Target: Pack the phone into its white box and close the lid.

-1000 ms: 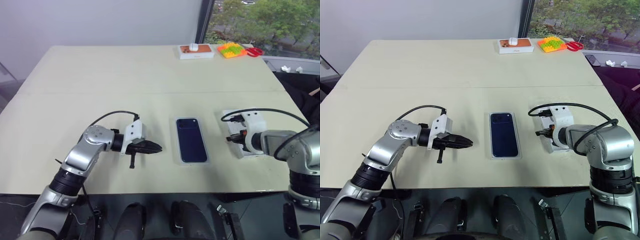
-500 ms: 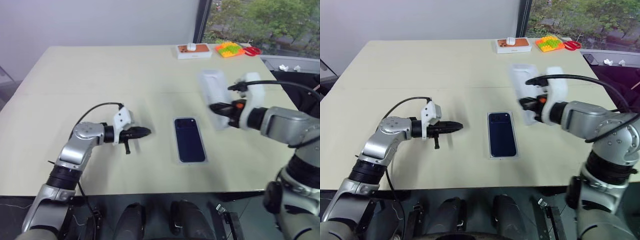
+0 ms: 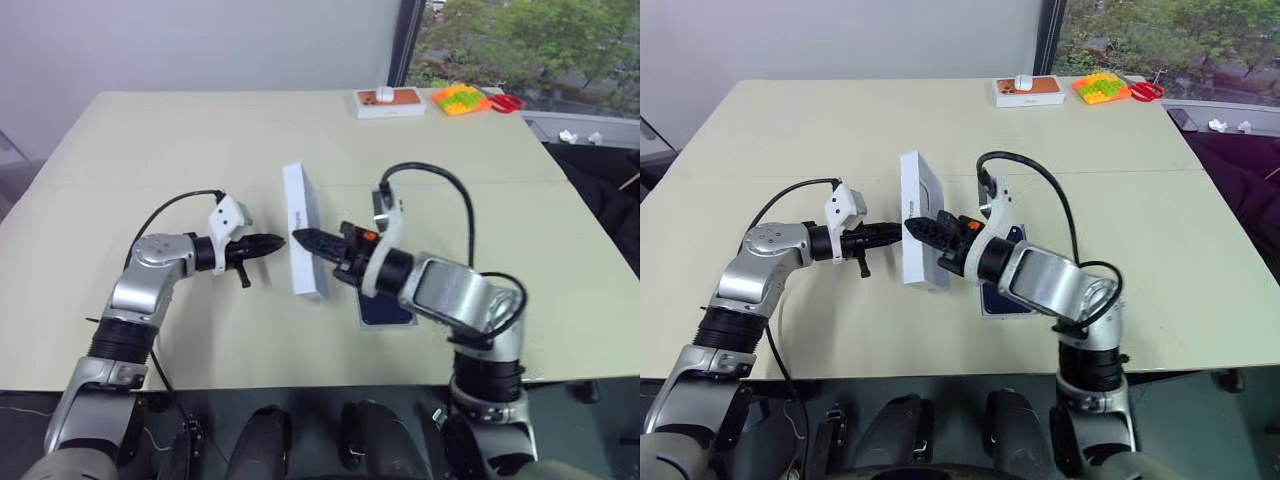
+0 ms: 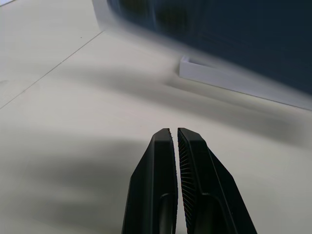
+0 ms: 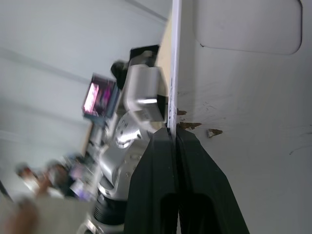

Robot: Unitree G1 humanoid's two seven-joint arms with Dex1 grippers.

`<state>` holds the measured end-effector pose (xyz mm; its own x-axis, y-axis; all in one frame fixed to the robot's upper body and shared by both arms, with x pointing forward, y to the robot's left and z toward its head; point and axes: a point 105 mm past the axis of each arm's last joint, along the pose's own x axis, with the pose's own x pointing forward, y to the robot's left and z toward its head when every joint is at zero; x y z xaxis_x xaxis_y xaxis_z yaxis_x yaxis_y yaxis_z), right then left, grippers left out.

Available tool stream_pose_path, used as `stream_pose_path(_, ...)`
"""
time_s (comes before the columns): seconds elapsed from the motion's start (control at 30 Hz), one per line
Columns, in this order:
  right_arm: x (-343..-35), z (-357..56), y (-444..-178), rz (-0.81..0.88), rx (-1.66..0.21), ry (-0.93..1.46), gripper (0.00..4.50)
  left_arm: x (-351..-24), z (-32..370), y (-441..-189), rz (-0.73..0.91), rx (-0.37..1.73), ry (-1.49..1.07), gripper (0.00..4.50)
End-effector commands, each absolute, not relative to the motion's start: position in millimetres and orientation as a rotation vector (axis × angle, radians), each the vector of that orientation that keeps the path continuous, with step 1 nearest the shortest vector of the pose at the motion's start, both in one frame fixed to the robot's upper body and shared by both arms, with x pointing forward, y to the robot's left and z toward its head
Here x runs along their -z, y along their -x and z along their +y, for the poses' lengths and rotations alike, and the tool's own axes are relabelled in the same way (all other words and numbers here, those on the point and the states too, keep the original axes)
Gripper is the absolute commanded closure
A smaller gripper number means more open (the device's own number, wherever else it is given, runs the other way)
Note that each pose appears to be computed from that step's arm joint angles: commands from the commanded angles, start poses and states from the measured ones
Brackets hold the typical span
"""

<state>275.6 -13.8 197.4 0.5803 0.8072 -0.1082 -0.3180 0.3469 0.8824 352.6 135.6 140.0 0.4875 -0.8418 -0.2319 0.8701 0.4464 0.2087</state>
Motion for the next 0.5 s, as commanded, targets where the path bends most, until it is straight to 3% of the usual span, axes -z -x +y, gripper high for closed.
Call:
stream_pose_path(0.03, -195.9, -16.0, -276.6, 0.629, -0.720, -1.060, 4.45, -154.2, 136.2, -351.6, 0.041, 1.059, -0.350, 4.25)
stream_pose_path(0.27, -175.7, -32.9, -281.8, 0.676, -0.576, -1.097, 4.45, -154.5, 120.8, -342.9, 0.033, 1.122, -0.332, 4.25)
stream_pose_path(0.3, -173.9, -35.2, -281.5, 0.677, -0.564, -1.100, 3.89, -154.4, 116.0, -340.6, 0.031, 1.140, -0.327, 4.25)
stream_pose_path(0.33, -173.0, -36.4, -281.1, 0.677, -0.558, -1.102, 3.64, -154.3, 113.0, -339.2, 0.030, 1.152, -0.324, 4.25)
stream_pose_path(0.5, -187.4, -56.8, -292.4, 0.586, -0.528, -1.078, 1.07, -151.5, 86.9, -325.3, 0.027, 1.263, -0.302, 4.25)
